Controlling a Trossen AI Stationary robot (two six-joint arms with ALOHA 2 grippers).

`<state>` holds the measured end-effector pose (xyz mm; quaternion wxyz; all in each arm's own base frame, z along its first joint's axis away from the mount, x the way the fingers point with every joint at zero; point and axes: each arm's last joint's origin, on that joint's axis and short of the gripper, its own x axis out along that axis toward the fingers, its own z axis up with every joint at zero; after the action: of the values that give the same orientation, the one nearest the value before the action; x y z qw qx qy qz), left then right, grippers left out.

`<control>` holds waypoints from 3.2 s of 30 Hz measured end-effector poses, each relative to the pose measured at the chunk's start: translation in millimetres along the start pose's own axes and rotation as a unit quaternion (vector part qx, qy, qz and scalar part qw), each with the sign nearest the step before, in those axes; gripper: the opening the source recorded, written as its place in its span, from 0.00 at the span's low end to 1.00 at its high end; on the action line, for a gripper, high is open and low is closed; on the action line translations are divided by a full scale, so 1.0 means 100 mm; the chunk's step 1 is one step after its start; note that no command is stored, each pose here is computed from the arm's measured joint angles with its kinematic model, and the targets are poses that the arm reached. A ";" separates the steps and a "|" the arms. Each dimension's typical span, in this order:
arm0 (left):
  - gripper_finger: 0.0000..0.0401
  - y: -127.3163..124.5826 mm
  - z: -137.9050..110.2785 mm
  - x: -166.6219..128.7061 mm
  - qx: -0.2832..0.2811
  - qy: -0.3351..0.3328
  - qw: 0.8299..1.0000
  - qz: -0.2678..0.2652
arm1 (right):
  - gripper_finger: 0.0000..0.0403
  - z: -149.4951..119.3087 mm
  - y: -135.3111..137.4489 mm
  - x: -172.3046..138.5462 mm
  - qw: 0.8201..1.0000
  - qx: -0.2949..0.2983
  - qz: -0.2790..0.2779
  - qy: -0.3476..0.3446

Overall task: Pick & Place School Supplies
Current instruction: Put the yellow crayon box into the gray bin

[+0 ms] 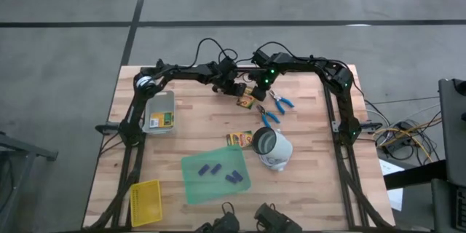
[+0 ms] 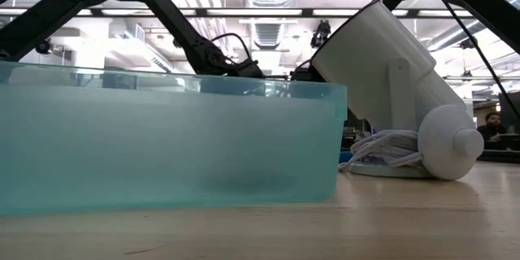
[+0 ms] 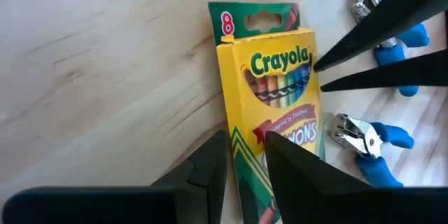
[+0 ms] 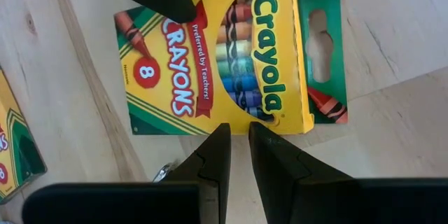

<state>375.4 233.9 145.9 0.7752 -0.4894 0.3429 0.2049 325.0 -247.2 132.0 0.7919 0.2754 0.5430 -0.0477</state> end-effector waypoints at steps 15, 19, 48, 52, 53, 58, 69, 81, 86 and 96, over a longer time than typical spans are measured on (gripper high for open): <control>0.26 -0.01 0.00 0.00 -0.008 0.010 1.000 -0.019 | 0.14 -0.02 0.00 0.01 1.000 -0.002 0.000 0.003; 0.26 -0.02 0.00 0.00 -0.008 0.013 1.000 -0.023 | 0.14 -0.03 0.00 0.02 1.000 -0.001 0.001 0.007; 0.11 -0.08 0.06 -0.01 -0.001 -0.009 0.998 -0.066 | 0.14 0.00 0.10 -0.22 1.000 -0.008 -0.006 -0.018; 0.10 -0.08 0.07 -0.01 -0.003 -0.016 0.998 -0.056 | 0.14 0.02 0.14 -0.31 0.999 -0.012 -0.007 -0.030; 0.10 -0.08 0.07 -0.01 -0.004 -0.017 0.998 -0.055 | 0.14 0.02 0.14 -0.33 0.999 -0.013 -0.008 -0.033; 0.11 -0.08 0.07 -0.01 -0.008 -0.019 0.998 -0.053 | 0.14 0.02 0.12 -0.43 0.999 -0.008 -0.011 -0.046; 0.10 -0.09 0.12 -0.11 -0.023 -0.034 0.998 -0.050 | 0.14 0.04 0.20 -0.98 0.986 -0.088 -0.039 -0.135; 0.10 -0.19 0.22 -0.55 -0.023 -0.064 0.997 -0.048 | 0.14 0.02 0.10 -1.22 0.978 -0.098 -0.059 -0.174; 0.10 -0.29 0.19 -1.00 0.007 -0.068 0.997 -0.026 | 0.14 0.00 0.03 -1.26 0.977 -0.099 -0.066 -0.177; 0.10 -0.57 -0.37 -2.14 -0.025 -0.092 0.987 0.131 | 0.14 0.01 -0.03 -1.29 0.974 -0.100 -0.072 -0.190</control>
<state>254.6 179.8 327.8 0.7570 -0.4387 0.3262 0.3579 271.9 -278.9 245.4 0.8984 0.1406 0.4035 -0.1015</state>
